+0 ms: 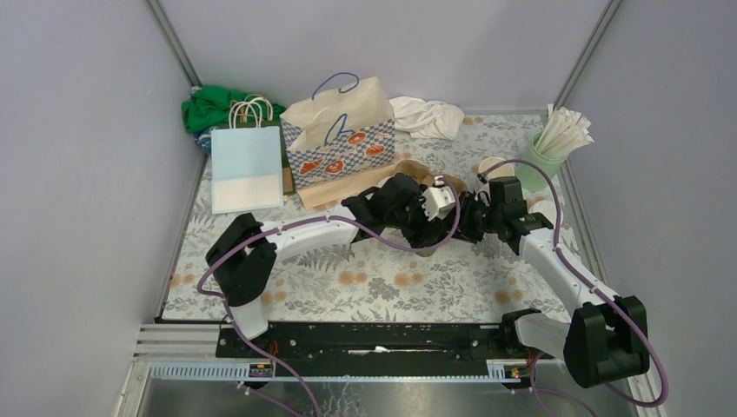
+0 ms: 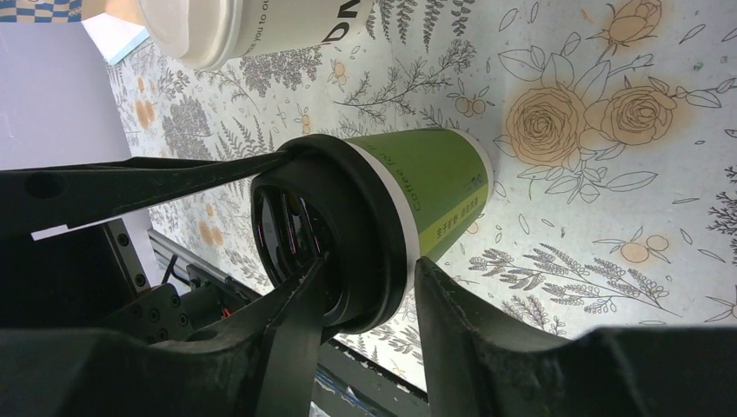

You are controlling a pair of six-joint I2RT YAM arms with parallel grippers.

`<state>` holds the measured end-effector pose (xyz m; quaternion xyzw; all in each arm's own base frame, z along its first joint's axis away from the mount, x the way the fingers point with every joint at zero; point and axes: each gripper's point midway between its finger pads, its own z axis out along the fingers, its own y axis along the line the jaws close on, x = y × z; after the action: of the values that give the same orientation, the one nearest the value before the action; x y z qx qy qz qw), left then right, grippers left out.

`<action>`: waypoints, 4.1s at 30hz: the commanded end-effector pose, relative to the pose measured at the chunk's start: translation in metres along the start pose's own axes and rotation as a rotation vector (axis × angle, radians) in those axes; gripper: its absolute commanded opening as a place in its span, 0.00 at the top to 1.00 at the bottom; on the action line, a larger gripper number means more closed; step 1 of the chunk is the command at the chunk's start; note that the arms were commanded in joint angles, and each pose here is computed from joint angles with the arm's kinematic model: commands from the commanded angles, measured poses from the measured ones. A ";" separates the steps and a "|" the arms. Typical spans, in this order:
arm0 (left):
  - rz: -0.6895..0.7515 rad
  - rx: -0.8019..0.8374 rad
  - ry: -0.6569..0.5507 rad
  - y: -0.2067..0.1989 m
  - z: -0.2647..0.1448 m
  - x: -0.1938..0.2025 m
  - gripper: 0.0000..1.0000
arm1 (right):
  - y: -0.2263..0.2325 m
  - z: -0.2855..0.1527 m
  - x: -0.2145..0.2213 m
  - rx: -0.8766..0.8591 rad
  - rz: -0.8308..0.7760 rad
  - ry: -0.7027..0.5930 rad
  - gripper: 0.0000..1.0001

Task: Pack the takeout coffee
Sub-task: Close the cup lid on the coffee cup.

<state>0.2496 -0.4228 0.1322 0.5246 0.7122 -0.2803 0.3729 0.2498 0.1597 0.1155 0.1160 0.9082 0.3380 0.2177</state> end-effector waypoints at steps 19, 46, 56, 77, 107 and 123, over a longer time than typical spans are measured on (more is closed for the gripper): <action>-0.025 -0.054 0.141 0.004 0.013 0.044 0.31 | -0.007 -0.006 0.026 0.038 0.066 0.093 0.37; -0.084 -0.027 0.153 0.003 0.010 0.053 0.34 | 0.010 0.004 0.025 -0.067 0.161 0.094 0.62; -0.081 -0.053 0.177 0.005 0.009 0.061 0.34 | -0.004 0.016 0.033 -0.057 0.182 0.102 0.67; -0.100 -0.063 0.225 0.002 0.013 0.090 0.36 | -0.025 0.030 0.045 -0.022 0.198 0.117 0.69; -0.131 -0.107 0.306 0.003 0.012 0.119 0.38 | -0.040 0.036 0.053 0.000 0.176 0.107 0.57; -0.155 -0.111 0.326 0.003 0.011 0.115 0.39 | -0.035 0.034 0.048 -0.031 0.153 0.078 0.55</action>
<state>0.2814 -0.4066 0.1240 0.4536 0.7550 -0.2248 0.4169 0.2684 0.1817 0.1038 0.1543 0.8440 0.4470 0.2532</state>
